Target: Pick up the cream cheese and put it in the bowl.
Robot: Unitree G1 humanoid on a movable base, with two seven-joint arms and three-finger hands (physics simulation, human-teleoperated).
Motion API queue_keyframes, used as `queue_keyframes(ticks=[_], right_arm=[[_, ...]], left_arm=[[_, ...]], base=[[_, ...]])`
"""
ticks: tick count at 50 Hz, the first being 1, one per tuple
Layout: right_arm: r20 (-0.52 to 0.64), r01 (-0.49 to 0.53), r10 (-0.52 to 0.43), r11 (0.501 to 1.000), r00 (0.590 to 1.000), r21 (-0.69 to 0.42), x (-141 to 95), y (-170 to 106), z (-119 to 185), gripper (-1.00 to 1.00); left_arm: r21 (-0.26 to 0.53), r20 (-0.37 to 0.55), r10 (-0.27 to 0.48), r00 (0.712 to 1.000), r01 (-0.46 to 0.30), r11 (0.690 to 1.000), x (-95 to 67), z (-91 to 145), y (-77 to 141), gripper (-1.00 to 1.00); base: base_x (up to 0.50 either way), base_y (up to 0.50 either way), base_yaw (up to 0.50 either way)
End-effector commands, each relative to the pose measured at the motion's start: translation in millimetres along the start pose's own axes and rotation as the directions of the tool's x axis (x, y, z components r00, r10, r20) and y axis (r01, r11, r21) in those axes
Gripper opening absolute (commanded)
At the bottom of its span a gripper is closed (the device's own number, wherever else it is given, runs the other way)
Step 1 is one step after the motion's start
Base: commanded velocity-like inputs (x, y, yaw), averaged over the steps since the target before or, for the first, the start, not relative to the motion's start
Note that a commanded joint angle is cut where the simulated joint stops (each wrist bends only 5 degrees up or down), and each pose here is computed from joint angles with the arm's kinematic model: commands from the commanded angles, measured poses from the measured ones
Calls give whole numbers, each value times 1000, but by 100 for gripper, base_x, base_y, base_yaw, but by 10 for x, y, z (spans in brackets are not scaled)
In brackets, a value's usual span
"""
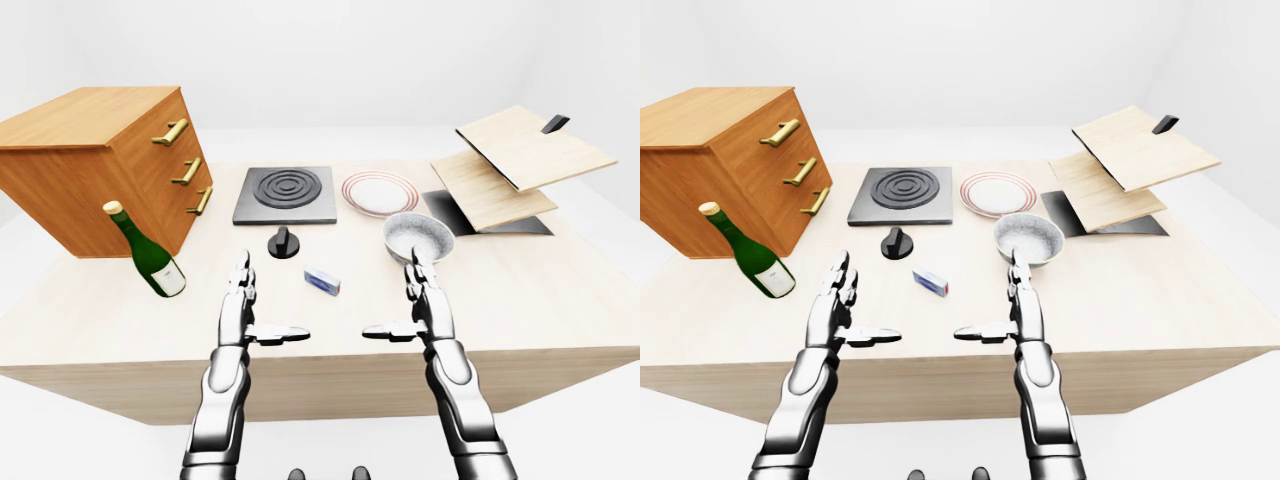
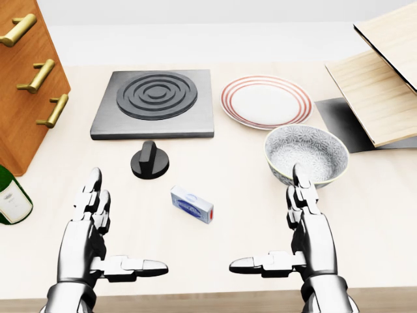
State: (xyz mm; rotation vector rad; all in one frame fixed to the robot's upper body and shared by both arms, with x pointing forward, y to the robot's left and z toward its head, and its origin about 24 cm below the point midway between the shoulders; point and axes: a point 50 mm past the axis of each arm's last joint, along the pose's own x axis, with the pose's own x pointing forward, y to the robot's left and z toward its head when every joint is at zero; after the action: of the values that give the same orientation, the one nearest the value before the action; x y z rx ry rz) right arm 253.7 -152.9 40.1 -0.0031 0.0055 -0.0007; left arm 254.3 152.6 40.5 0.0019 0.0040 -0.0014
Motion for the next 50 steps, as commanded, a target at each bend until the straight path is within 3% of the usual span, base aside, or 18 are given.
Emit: queue_keyframes(ticks=[1, 18, 28, 42, 50], right_arm=[[-13, 10, -10, 1000, 1000, -8, -5, -97, -31, 100], [-1, -13, 13, 1000, 1000, -8, -26, -79, -11, 100], [-6, -15, 15, 1000, 1000, -11, -13, -65, -21, 100], [31, -33, 33, 999, 999, -14, -52, -43, 75, 100], [108, -65, 75, 994, 991, -88, 132, 129, 224, 100]], left_arm=[[12, -16, 2, 1000, -2, 1000, 27, -74, 48, 100], [10, -19, 9, 1000, -9, 1000, 43, -115, 44, 100], [4, -14, 9, 1000, -9, 1000, 54, -111, 50, 100], [2, -12, 12, 1000, -12, 1000, 66, -95, 78, 100], [4, -6, 24, 1000, -24, 1000, 226, -13, 126, 100]], base=[[0, 0, 0], [0, 0, 0], [46, 0, 0], [0, 0, 0], [0, 0, 0]])
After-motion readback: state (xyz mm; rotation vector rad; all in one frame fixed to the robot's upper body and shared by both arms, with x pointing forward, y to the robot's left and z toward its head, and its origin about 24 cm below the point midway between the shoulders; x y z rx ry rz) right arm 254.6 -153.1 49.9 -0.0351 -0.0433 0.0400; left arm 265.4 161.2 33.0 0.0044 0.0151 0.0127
